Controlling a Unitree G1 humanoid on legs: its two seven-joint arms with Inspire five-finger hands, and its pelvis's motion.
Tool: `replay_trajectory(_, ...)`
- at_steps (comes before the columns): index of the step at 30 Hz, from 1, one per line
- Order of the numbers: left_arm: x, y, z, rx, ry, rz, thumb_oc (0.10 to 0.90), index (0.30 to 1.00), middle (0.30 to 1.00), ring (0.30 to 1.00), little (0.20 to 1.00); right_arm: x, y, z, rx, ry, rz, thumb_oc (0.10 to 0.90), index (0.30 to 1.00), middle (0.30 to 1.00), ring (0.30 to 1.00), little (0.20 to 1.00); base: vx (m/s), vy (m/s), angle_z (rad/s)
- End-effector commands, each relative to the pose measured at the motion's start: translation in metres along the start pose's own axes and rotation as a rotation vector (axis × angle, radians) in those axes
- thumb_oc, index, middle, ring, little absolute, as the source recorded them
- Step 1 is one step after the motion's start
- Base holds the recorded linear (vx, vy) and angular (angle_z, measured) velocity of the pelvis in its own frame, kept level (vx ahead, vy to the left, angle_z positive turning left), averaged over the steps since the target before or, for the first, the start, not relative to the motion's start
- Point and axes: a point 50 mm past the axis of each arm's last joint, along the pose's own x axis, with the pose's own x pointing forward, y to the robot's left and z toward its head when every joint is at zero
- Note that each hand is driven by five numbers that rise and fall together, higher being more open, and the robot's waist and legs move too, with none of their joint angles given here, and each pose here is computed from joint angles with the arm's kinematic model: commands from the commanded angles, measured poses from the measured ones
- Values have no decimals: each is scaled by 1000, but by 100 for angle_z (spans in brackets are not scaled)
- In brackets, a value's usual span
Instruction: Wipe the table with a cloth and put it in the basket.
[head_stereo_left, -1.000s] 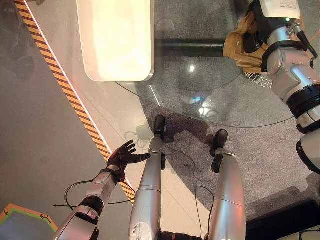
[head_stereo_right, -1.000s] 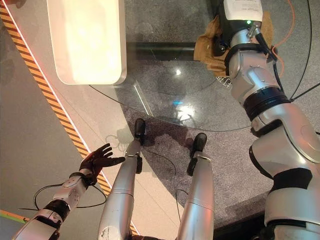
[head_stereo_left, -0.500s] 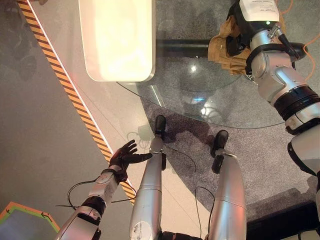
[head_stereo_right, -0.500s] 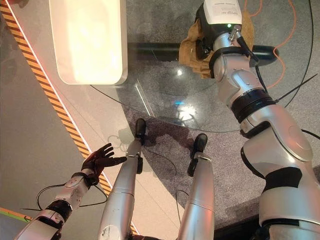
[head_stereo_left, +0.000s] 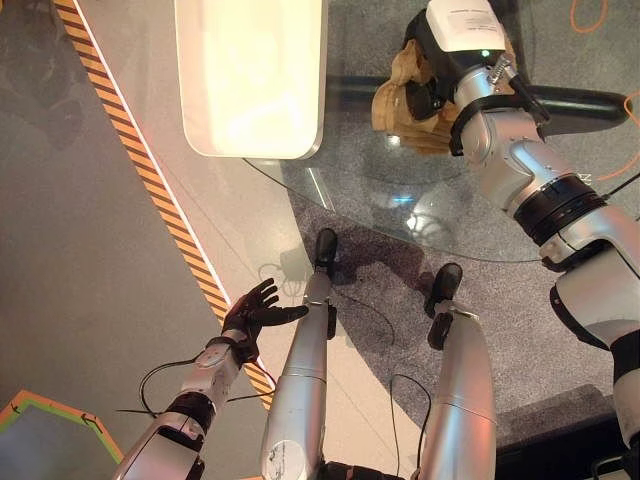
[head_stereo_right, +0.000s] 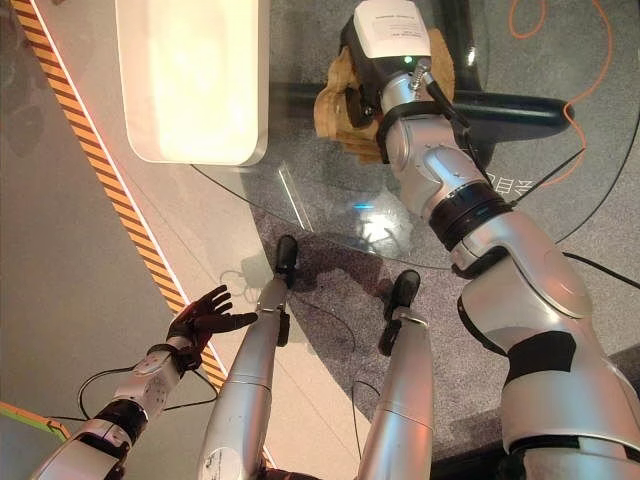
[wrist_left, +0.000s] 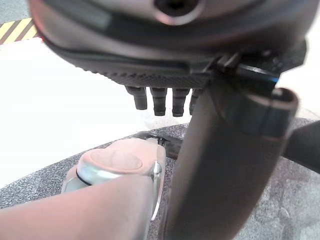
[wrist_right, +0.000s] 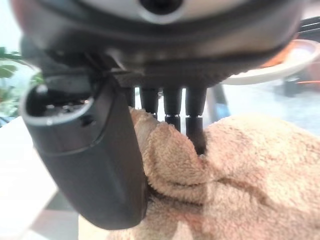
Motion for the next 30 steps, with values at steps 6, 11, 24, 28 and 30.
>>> replay_trajectory(6, -7, 1, -17, 44, 30, 14, 800, 900, 900, 900, 900, 7, -51, 87, 81, -315, -196, 100, 300, 300, 300, 200, 0, 0, 0)
replay_trajectory(11, -7, 2, -17, 44, 30, 13, 800, 900, 900, 900, 900, 7, -53, 88, 82, -316, -203, 100, 300, 300, 300, 200, 0, 0, 0)
replay_trajectory(24, -9, 2, -18, 44, 34, 13, 800, 900, 900, 900, 900, 2, -56, 105, 55, -380, -218, 100, 300, 300, 300, 200, 2, -4, 2)
replay_trajectory(28, -8, 2, -17, 48, 35, 9, 800, 900, 900, 900, 900, 6, -53, 95, 29, -315, -220, 100, 300, 300, 300, 200, 3, -11, 5)
replay_trajectory(30, -9, 3, -18, 50, 37, 9, 800, 900, 900, 900, 900, 9, -52, 85, 16, -269, -223, 100, 300, 300, 300, 200, 0, 0, 0)
